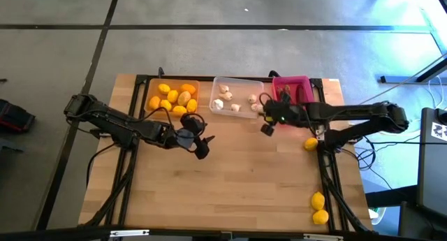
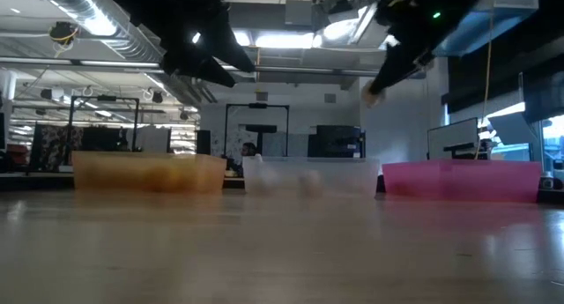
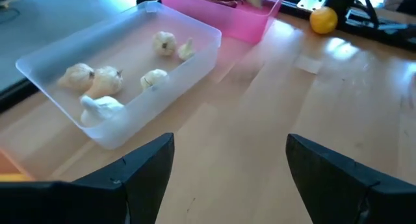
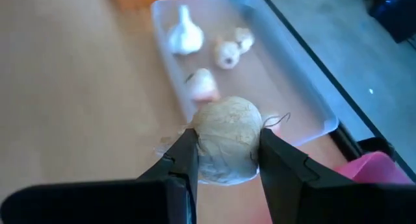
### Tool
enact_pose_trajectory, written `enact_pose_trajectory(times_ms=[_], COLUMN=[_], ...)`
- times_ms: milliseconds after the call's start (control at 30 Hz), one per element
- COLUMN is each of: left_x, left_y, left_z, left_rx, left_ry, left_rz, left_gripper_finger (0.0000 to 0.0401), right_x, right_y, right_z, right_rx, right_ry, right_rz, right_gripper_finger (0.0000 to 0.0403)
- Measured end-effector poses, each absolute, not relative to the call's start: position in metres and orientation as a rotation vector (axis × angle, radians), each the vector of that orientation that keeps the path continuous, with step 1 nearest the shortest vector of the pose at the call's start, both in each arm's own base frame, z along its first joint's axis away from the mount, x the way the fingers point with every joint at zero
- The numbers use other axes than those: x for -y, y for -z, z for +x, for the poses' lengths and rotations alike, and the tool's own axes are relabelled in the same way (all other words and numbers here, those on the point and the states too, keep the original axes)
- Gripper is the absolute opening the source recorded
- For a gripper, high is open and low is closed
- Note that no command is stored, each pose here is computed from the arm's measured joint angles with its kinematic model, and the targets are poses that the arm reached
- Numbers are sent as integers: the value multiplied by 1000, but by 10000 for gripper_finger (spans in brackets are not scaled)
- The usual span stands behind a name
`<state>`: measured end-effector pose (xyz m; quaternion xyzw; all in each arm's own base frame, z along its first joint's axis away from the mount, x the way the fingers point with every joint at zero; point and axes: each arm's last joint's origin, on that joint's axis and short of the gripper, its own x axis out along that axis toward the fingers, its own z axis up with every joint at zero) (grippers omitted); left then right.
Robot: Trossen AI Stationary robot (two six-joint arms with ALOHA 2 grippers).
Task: Sort produce into baskets
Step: Put the white garlic into the transparent bin
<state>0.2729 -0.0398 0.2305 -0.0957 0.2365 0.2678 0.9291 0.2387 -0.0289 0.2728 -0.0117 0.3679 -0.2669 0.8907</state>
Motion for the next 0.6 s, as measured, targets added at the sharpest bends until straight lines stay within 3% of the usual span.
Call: enact_pose_trajectory(times_ms=[267, 600], left_x=[28, 10], left_y=[-230, -232], left_z=[274, 282], left_rx=[-530, -569], left_ry=[-545, -262], left_rz=[-75, 27], left_gripper_finger=[292, 292], right_x=[74, 125], right_y=[-249, -214], right_z=[261, 277], right_rx=[-807, -827], right_ry=[604, 629], right_rz=[1, 108], right_gripper_finger=[111, 111])
